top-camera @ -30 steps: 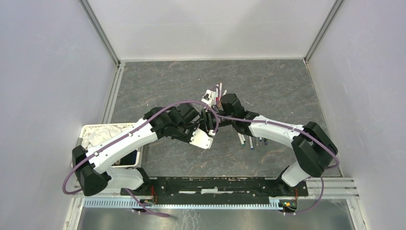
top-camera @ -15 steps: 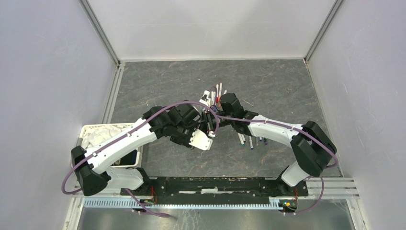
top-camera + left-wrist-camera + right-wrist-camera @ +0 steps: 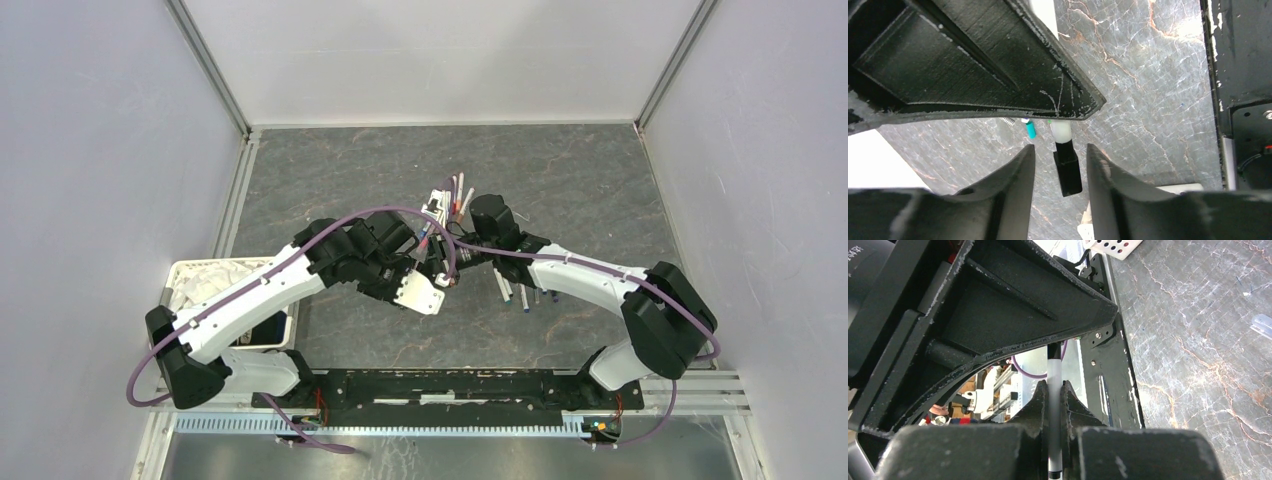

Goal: Open the pen caps
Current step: Open the pen cap from the pen.

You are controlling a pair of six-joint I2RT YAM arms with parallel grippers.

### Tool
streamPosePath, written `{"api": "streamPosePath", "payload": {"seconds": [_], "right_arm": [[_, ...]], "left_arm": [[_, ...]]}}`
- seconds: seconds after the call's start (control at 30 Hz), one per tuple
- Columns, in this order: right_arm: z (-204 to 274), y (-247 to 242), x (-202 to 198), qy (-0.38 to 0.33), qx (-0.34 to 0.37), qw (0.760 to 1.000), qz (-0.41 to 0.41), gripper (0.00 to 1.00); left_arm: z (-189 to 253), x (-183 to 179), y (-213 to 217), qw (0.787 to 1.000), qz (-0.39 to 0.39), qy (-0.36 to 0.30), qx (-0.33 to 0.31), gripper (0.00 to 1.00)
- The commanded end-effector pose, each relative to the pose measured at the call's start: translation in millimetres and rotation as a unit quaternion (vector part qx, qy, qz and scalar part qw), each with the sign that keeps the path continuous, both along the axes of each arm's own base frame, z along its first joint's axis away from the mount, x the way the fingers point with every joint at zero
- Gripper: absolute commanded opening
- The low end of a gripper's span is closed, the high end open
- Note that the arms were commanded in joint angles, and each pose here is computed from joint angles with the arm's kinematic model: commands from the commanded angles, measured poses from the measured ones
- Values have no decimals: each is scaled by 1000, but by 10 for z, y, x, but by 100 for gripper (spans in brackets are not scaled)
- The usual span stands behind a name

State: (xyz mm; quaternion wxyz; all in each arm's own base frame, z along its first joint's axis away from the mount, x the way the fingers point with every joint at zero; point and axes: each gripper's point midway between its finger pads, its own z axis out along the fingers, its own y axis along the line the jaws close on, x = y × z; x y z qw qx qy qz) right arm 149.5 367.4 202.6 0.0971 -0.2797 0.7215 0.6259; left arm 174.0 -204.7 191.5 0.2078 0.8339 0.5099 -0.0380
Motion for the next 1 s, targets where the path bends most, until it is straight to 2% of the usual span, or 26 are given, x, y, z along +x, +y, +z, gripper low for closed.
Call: {"api": "streamPosePath", "payload": {"seconds": [0.0, 0.07, 0.27, 0.3, 0.37, 0.43, 0.5, 0.67, 0.73, 0.77, 0.83, 0.87, 0.9, 0.97], "right_arm": [[155, -29, -12, -33, 25, 999, 14, 0], [144, -27, -7, -33, 22, 999, 14, 0], [107, -5, 32, -37, 14, 999, 12, 0], [99, 4, 45, -35, 13, 999, 12, 4], [115, 46, 69, -33, 15, 999, 11, 24], [168, 115, 80, -33, 21, 999, 16, 33], [181, 169, 82, -33, 21, 999, 21, 32], [142, 156, 54, -41, 16, 999, 30, 6], [103, 115, 15, -43, 10, 998, 36, 3], [89, 96, -18, -42, 9, 998, 39, 5], [60, 59, -69, -39, 7, 998, 45, 23], [56, 47, -78, -40, 7, 998, 44, 29], [49, 45, -82, -40, 6, 998, 42, 32], [58, 57, -75, -39, 8, 998, 38, 33]], "left_arm": [[126, 21, -82, 1000, -2, -5, -23, 41], [140, 26, -104, 1000, -2, -6, -29, 30], [55, -101, -91, 999, -22, 27, -21, 10], [42, -110, -87, 999, -24, 29, -18, 9], [41, -108, -93, 999, -28, 28, -18, 3], [41, -91, -96, 999, -29, 25, -16, 2], [35, -62, -86, 999, -28, 19, -11, 2], [43, 18, -27, 1000, -23, 1, -3, 2], [37, 69, 5, 1000, -19, -5, 0, 2], [41, 101, 18, 1000, -15, -8, -1, 2], [50, 151, 34, 1000, -10, -9, -4, 2], [49, 174, 38, 1000, -6, -8, -5, 2], [51, 189, 34, 1000, -5, -9, -5, 2], [59, 197, 12, 1000, -5, -9, -10, 2]]}}
